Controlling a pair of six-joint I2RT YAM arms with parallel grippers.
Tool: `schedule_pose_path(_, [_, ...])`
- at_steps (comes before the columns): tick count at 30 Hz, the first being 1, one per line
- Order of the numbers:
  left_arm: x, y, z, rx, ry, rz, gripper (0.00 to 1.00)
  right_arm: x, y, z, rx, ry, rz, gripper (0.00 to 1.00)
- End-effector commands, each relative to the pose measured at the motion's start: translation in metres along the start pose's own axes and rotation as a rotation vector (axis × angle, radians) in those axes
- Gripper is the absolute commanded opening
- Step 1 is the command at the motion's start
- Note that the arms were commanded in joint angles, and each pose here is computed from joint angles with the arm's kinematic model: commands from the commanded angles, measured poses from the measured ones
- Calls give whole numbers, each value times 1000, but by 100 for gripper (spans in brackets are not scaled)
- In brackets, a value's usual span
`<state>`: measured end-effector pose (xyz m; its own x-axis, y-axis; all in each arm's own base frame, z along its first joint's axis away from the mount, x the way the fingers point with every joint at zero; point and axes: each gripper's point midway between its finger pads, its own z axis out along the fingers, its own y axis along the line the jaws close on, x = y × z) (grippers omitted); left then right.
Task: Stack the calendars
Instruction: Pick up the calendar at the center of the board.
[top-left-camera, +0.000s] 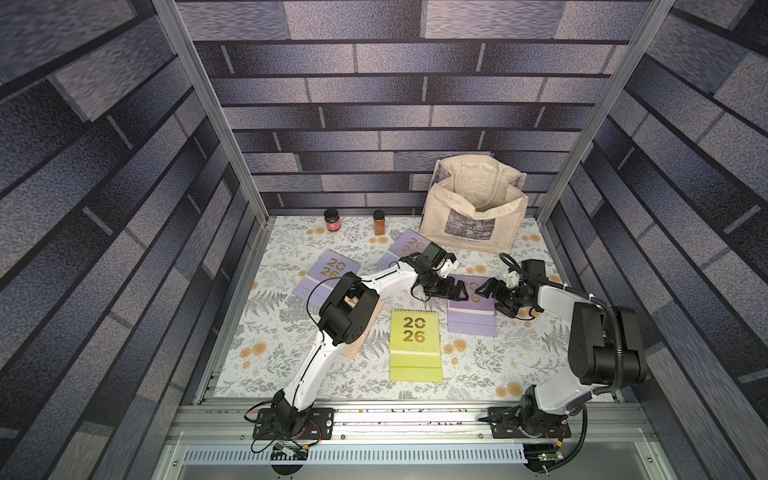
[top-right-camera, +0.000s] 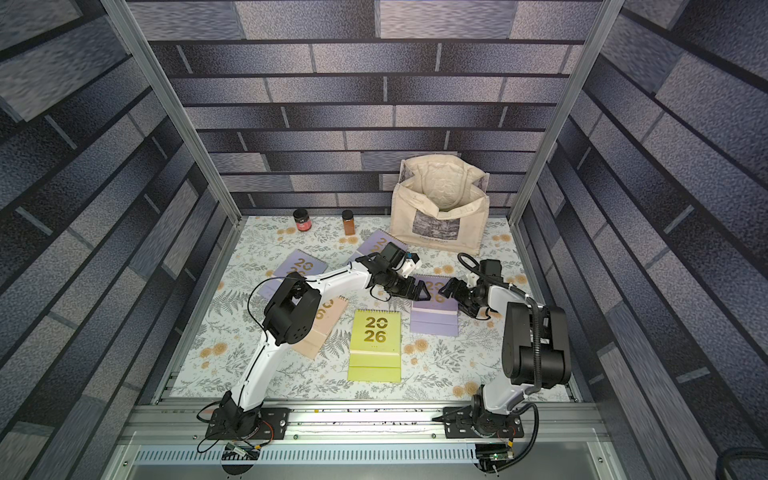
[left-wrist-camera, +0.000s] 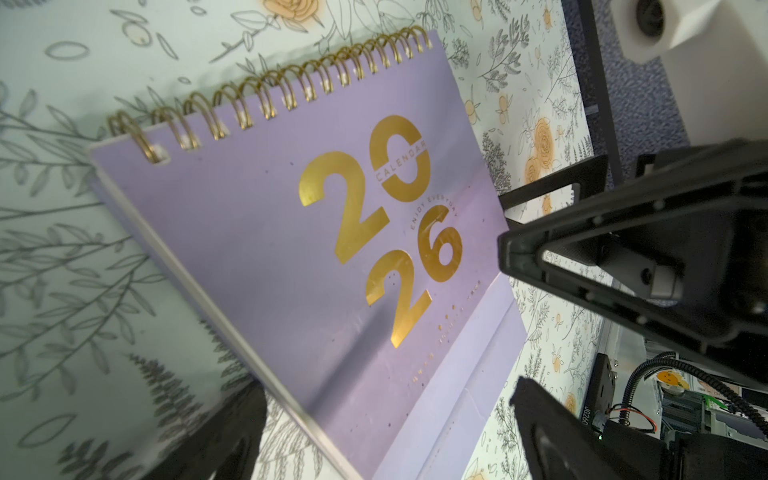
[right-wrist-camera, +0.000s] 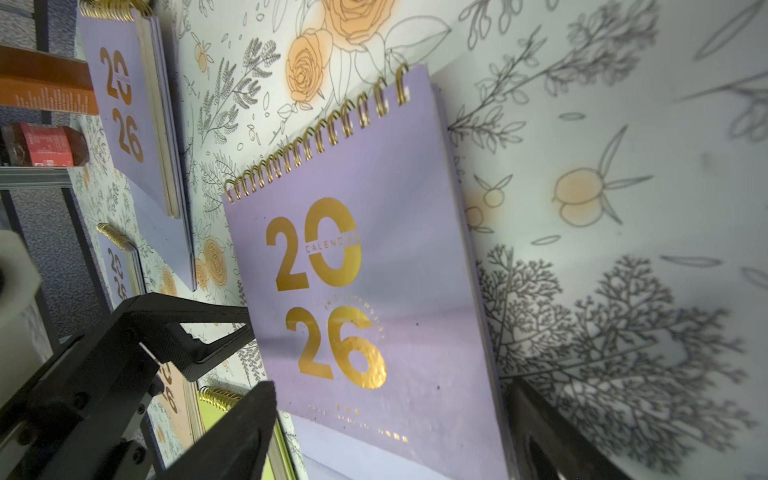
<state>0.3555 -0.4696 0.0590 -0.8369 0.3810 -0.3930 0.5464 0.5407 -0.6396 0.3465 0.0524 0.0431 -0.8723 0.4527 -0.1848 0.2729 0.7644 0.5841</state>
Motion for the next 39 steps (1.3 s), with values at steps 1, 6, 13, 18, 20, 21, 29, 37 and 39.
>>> schedule_pose_path(1, [35,28,18,-36,96,-83,92,-2,-5,1,41,15,-9,86])
schedule_pose_path(6, [37,31,19,-35,103,-92,79,5,0,9,-19,58,-17,72])
schedule_pose_path(13, [22,14,7,78,36,-91,74,15,17,12,-135,83,-29,56])
schedule_pose_path(18, [19,10,6,113,28,-82,74,13,33,6,-219,57,-52,50])
schedule_pose_path(20, [19,8,6,118,30,-78,74,11,39,3,-248,48,-62,49])
schedule_pose_path(21, [19,8,7,123,29,-76,74,10,43,1,-265,42,-67,50])
schedule_pose_path(29, [12,-7,3,173,8,-46,73,13,74,-10,-375,20,-141,48])
schedule_pose_path(37, [5,-12,-4,176,-15,-35,74,11,74,-14,-349,-3,-147,26])
schedule_pose_path(39, [3,-10,-7,171,-25,-35,74,11,74,-14,-348,0,-147,19])
